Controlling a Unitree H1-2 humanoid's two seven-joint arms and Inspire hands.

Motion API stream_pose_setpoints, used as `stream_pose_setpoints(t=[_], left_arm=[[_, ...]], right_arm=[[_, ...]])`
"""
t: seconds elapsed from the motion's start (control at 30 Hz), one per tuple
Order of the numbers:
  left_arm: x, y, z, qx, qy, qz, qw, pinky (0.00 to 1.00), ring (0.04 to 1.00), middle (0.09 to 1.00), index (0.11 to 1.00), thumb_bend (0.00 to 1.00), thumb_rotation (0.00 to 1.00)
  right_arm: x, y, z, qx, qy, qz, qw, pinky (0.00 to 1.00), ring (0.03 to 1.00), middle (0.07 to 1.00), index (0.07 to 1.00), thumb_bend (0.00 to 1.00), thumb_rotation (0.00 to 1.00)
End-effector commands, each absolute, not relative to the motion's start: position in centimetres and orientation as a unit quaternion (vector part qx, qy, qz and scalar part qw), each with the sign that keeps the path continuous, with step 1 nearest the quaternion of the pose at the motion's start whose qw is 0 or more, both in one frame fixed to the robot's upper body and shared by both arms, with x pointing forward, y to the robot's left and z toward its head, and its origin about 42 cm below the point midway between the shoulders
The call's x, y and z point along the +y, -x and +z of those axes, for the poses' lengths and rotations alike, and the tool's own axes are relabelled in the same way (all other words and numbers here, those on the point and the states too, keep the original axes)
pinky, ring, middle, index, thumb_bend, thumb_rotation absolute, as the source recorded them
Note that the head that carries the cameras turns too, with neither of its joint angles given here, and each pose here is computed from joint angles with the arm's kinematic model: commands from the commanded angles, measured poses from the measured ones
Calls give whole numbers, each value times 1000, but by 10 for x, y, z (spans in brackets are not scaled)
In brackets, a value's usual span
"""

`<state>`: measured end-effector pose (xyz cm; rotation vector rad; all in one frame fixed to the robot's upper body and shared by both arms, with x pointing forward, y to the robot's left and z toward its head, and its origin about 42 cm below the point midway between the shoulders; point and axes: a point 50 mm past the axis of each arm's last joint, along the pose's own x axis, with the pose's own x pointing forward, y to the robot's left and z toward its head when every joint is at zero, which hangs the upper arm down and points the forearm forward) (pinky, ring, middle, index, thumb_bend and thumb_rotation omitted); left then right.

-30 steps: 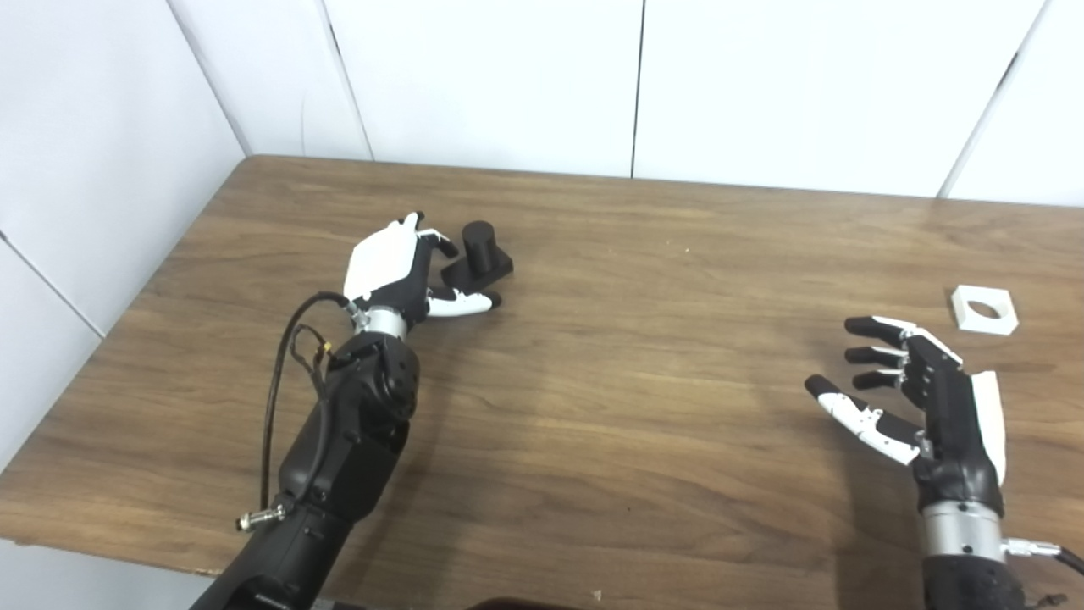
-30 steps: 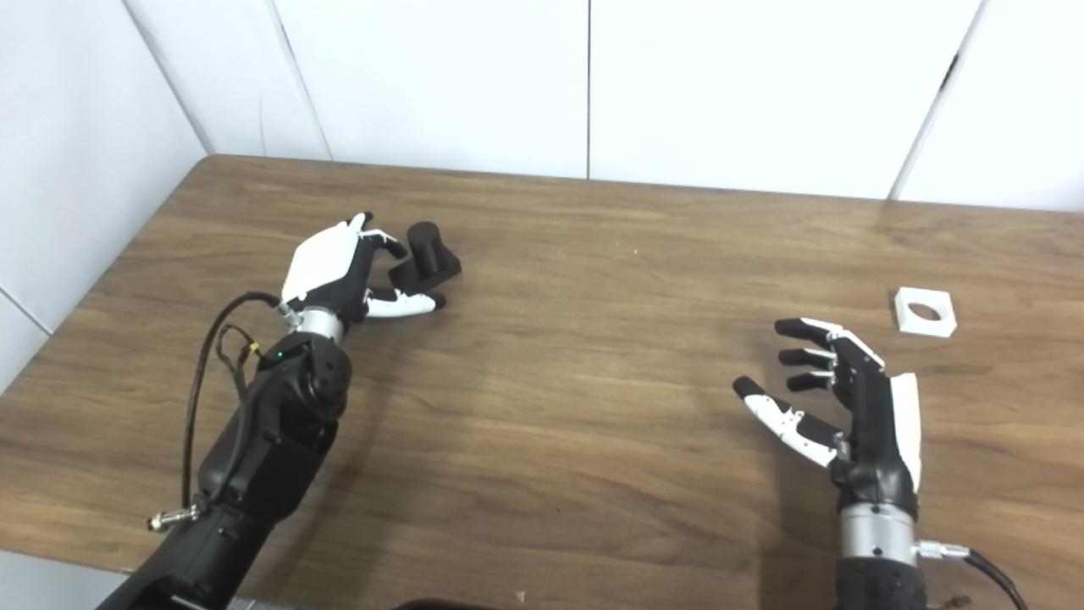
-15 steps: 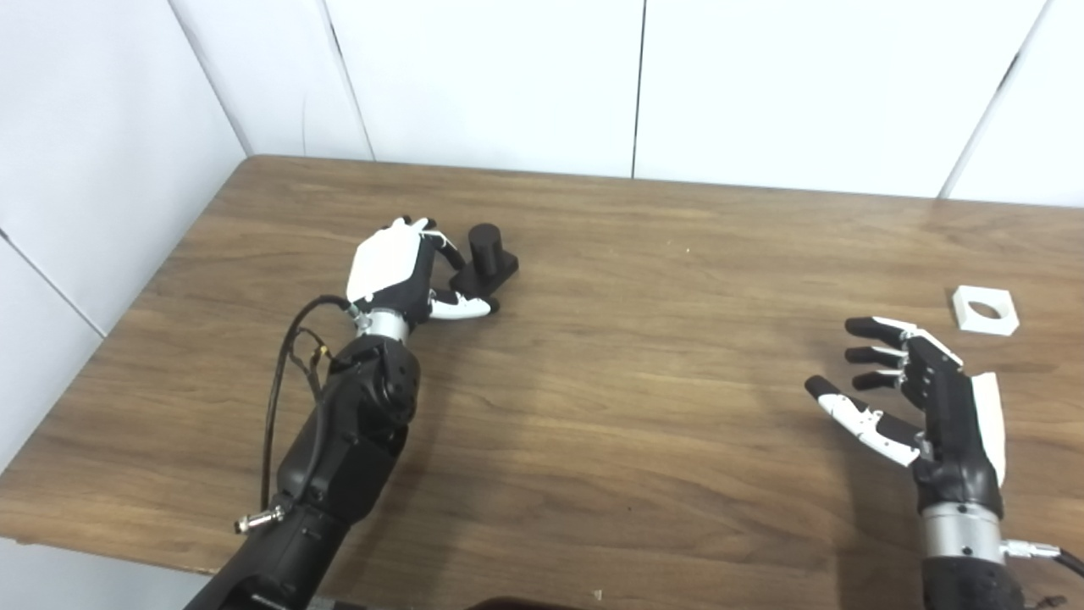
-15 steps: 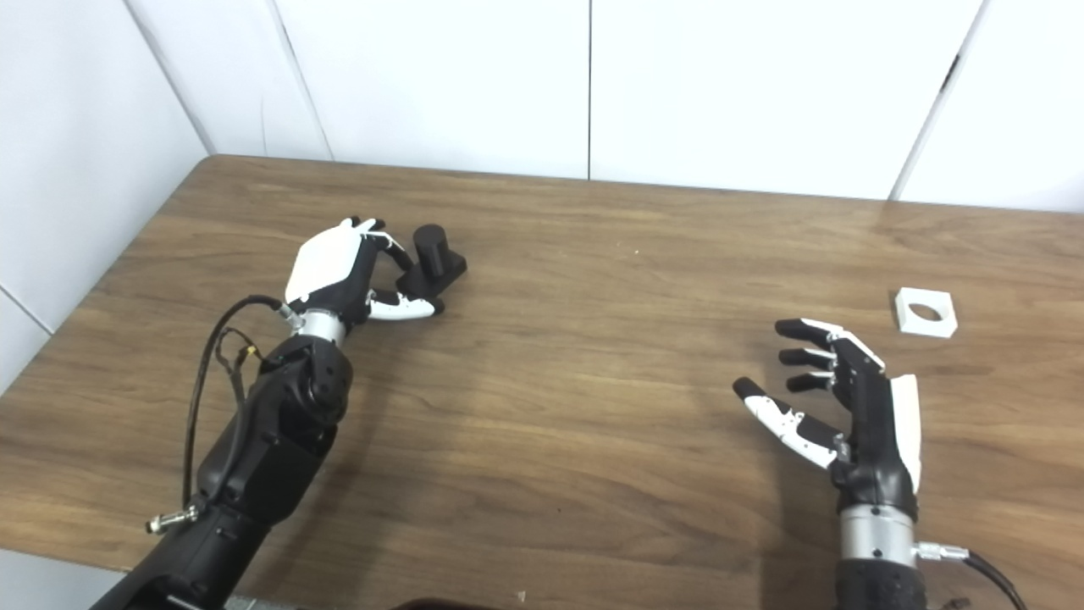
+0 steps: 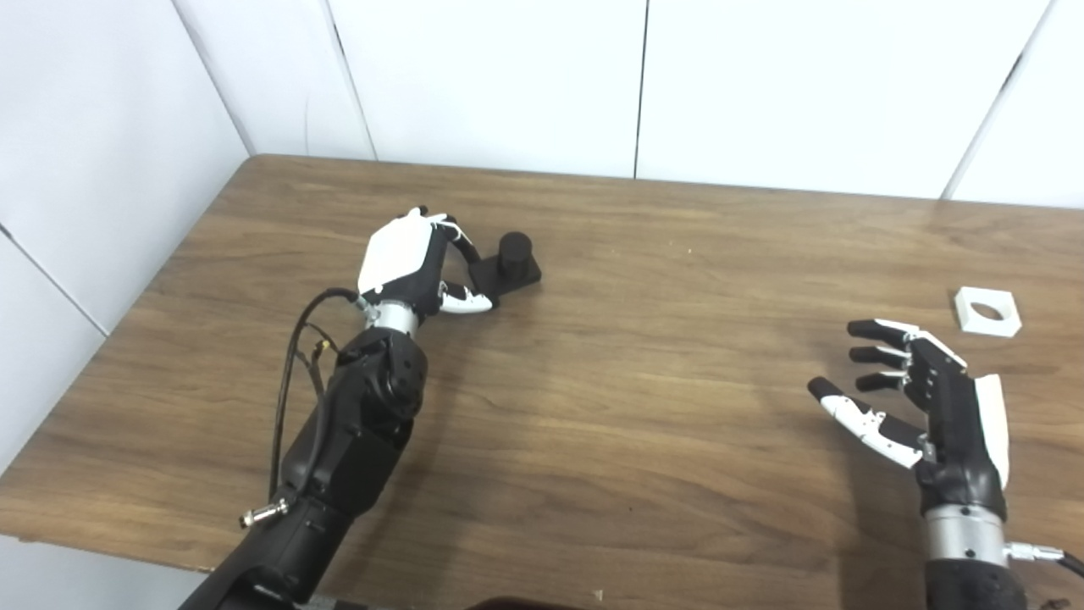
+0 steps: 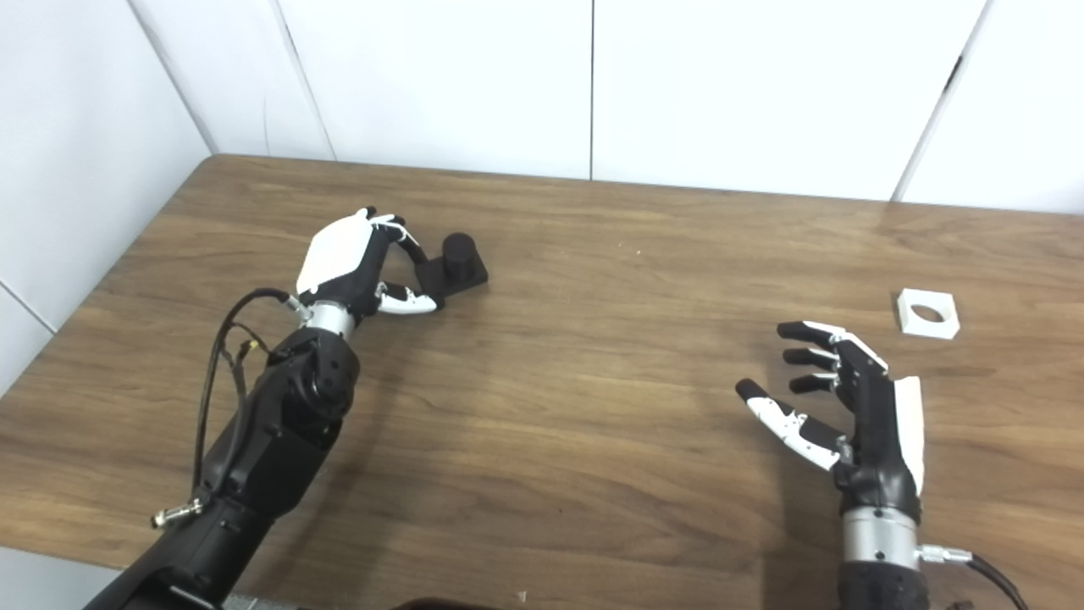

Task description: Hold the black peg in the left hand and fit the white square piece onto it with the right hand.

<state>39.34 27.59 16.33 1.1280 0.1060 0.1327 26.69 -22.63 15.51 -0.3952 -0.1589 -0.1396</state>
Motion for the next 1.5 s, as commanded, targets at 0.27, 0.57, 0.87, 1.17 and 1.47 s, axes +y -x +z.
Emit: stream_pose_setpoints(t=[0.27,0.57,0.87,1.17,1.47], left_arm=[[285,-388,162,74,-544,-3,836,1000,1000,921,488,519,87],[275,-382,163,45,-527,-71,846,1000,1000,932,488,519,88],[262,-375,167,4,-516,-137,846,1000,1000,968,489,518,88],[244,-362,164,-55,-504,-179,843,1000,1000,965,489,518,86],[228,-351,162,-105,-502,-214,831,1000,1000,966,491,517,88]], right_arm=[[-225,-264,166,-114,192,-73,972,531,660,726,637,537,30],[-225,-263,166,-115,193,-73,972,531,657,727,636,533,32],[-224,-264,164,-124,184,-68,973,522,654,723,633,531,47],[-223,-265,163,-128,182,-69,972,524,655,713,631,534,59],[-223,-265,164,-130,182,-69,972,513,648,710,645,528,68]])
